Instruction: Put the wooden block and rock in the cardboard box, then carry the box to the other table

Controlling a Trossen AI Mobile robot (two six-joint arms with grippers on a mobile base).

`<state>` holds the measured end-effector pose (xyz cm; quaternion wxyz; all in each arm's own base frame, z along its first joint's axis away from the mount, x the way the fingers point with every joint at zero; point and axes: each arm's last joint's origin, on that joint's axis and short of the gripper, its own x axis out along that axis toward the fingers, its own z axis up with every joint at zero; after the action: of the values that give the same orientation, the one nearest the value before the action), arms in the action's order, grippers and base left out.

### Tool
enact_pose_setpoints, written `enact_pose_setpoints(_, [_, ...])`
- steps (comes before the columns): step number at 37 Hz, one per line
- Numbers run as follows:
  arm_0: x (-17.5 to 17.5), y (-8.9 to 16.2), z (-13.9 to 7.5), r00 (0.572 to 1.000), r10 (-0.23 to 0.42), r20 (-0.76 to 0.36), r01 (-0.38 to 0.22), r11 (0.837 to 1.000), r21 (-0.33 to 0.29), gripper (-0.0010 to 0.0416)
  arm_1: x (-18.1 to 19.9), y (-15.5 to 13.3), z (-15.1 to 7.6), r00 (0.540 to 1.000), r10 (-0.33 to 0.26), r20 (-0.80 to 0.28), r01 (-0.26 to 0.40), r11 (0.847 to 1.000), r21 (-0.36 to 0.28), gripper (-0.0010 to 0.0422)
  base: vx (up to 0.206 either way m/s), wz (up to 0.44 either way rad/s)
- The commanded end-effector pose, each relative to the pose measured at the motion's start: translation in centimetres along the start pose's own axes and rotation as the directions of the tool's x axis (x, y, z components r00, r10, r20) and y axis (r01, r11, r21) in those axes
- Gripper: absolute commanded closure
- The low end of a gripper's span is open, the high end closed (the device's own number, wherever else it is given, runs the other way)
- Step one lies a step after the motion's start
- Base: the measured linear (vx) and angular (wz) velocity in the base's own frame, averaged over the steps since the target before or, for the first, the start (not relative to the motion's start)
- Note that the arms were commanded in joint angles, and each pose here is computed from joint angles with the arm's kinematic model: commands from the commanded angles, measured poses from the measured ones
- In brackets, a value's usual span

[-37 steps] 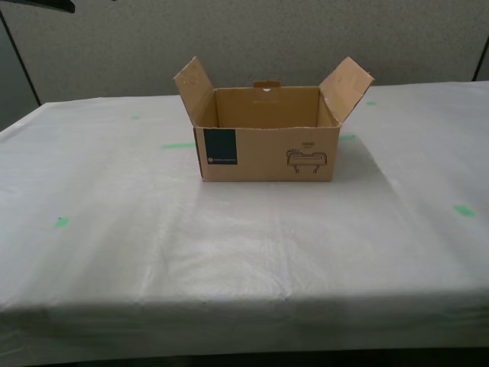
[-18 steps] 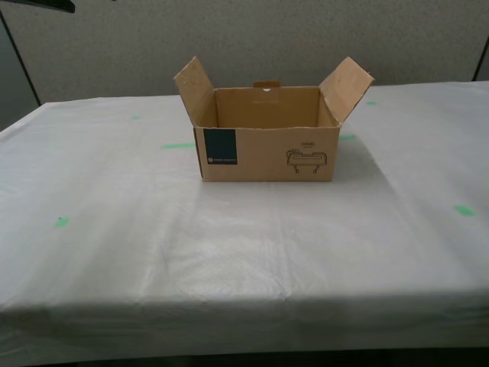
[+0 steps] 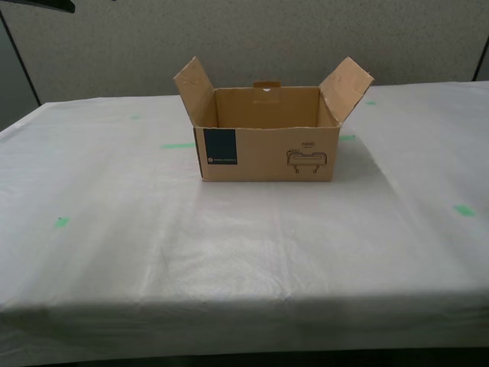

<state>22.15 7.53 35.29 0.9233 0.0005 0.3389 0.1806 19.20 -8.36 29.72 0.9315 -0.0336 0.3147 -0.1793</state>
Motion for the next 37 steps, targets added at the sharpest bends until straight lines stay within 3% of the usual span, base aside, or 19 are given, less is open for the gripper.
enact_pose_setpoints(1, [-0.01,0.0,0.03,1.0,-0.004,0.001,0.004,1.0,-0.002,0.0016,-0.01,0.0,0.03,1.0,0.001,0.003,-0.001,1.0,0.001,0.0108,0.0,0.0])
enact_pose_setpoints(37, [-0.01,0.0,0.03,1.0,-0.003,0.001,0.003,1.0,-0.001,0.0016,-0.01,0.0,0.03,1.0,0.001,0.003,-0.001,1.0,0.001,0.0108,0.0,0.0])
